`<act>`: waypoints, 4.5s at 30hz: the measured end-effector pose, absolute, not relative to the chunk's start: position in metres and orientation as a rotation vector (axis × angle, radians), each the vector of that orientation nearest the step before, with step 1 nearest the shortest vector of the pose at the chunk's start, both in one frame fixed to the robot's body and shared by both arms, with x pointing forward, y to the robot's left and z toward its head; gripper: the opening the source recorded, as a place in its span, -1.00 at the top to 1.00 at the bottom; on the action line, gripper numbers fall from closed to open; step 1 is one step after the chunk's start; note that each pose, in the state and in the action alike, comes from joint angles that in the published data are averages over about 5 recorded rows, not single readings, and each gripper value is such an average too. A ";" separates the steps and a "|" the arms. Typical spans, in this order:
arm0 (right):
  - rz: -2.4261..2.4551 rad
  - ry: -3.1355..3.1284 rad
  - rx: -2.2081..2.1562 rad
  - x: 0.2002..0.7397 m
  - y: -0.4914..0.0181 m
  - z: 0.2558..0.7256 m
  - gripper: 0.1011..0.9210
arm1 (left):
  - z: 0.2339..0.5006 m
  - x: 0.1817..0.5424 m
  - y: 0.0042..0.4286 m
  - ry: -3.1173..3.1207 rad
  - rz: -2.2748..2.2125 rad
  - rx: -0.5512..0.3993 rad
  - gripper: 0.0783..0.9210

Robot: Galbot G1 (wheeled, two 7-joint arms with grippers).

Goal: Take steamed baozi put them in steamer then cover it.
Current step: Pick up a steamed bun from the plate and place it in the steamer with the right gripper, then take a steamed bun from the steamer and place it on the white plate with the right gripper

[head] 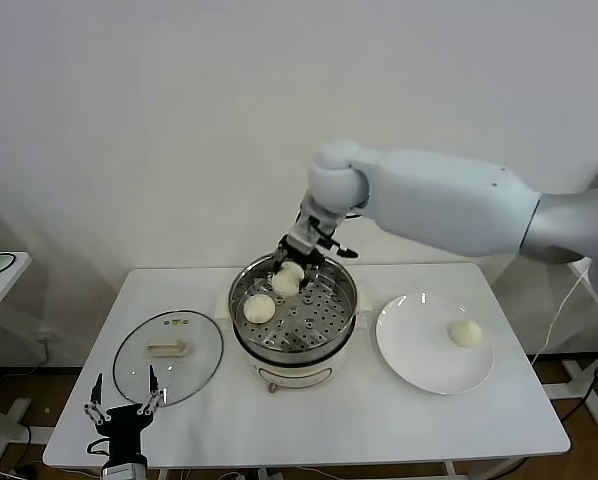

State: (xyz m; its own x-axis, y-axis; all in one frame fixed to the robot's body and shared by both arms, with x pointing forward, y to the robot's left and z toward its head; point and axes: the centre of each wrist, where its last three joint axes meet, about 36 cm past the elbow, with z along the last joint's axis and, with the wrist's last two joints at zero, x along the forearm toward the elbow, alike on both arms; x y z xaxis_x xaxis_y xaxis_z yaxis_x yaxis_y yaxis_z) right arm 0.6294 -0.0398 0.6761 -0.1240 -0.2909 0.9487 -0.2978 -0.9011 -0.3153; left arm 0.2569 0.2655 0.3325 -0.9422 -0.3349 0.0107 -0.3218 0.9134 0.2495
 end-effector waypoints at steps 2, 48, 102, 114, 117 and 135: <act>2.272 -0.648 2.095 0.626 -0.037 0.670 -0.09 | 0.332 0.257 0.266 -3.019 -0.379 0.521 -0.77; 2.365 -0.344 2.220 0.617 -0.025 0.596 -0.75 | 0.328 0.257 0.266 -3.014 -0.366 0.529 -0.77; 1.486 -1.142 1.350 0.647 -0.442 0.539 -0.76 | 0.332 0.267 0.260 -3.050 -0.401 0.405 -0.77; 1.499 -1.152 1.308 0.665 -0.438 0.502 -0.76 | 0.333 0.265 0.267 -3.041 -0.410 0.430 -0.77; 1.504 -1.146 1.306 0.670 -0.434 0.493 -0.76 | 0.332 0.265 0.269 -3.038 -0.410 0.436 -0.77; 1.498 -1.106 1.276 0.683 -0.427 0.457 -0.76 | 0.328 0.263 0.271 -3.028 -0.404 0.447 -0.77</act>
